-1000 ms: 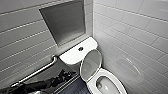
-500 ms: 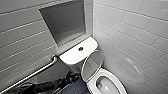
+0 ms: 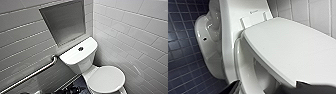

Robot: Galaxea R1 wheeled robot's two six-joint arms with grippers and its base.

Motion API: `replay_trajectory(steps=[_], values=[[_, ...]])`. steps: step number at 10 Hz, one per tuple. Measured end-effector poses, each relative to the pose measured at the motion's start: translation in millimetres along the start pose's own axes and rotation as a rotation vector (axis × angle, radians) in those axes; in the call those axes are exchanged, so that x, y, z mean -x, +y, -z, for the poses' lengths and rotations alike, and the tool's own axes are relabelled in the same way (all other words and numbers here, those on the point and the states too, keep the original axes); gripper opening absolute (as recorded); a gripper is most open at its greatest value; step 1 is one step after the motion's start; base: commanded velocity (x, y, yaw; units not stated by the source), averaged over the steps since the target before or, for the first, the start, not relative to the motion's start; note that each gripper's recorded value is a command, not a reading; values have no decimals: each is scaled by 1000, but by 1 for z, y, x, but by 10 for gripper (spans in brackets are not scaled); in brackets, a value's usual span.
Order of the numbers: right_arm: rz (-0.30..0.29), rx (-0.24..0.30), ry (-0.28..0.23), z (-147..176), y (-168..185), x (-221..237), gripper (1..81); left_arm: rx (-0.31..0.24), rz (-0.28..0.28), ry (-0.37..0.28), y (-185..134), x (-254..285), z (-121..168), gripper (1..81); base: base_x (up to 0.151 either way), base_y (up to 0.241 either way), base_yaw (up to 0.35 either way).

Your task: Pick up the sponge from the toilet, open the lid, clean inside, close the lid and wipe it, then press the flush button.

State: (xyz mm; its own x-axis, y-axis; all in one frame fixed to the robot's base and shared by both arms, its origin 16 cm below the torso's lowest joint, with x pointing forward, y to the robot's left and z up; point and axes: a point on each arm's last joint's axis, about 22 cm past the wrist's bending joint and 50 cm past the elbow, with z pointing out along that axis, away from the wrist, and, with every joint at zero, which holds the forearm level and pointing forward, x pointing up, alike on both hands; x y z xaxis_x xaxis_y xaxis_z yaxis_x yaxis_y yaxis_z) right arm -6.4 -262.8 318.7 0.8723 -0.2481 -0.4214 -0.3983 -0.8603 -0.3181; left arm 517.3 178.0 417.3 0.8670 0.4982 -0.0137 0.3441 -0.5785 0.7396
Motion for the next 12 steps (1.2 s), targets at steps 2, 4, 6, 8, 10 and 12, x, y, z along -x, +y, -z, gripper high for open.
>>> replay_trajectory(steps=[2,4,6,8,10,12], values=[[1,7,7,-10,-3,0,10,-81,-22,-43,-57,45,23,811,0,0,0],[2,-19,1,-22,-23,6,10,-151,-80,-127,-108,114,46,811,0,0,0],[11,-26,-1,-19,-23,6,10,-219,-159,-215,-162,189,85,811,0,0,0],[19,-83,-18,-15,-46,13,10,-247,-204,-302,-197,267,130,811,0,0,0],[23,-155,-23,-6,-74,17,10,-230,-213,-335,-214,319,165,811,0,0,0],[27,-161,-9,20,-61,4,10,-267,-237,-351,-248,346,192,811,0,0,0]])
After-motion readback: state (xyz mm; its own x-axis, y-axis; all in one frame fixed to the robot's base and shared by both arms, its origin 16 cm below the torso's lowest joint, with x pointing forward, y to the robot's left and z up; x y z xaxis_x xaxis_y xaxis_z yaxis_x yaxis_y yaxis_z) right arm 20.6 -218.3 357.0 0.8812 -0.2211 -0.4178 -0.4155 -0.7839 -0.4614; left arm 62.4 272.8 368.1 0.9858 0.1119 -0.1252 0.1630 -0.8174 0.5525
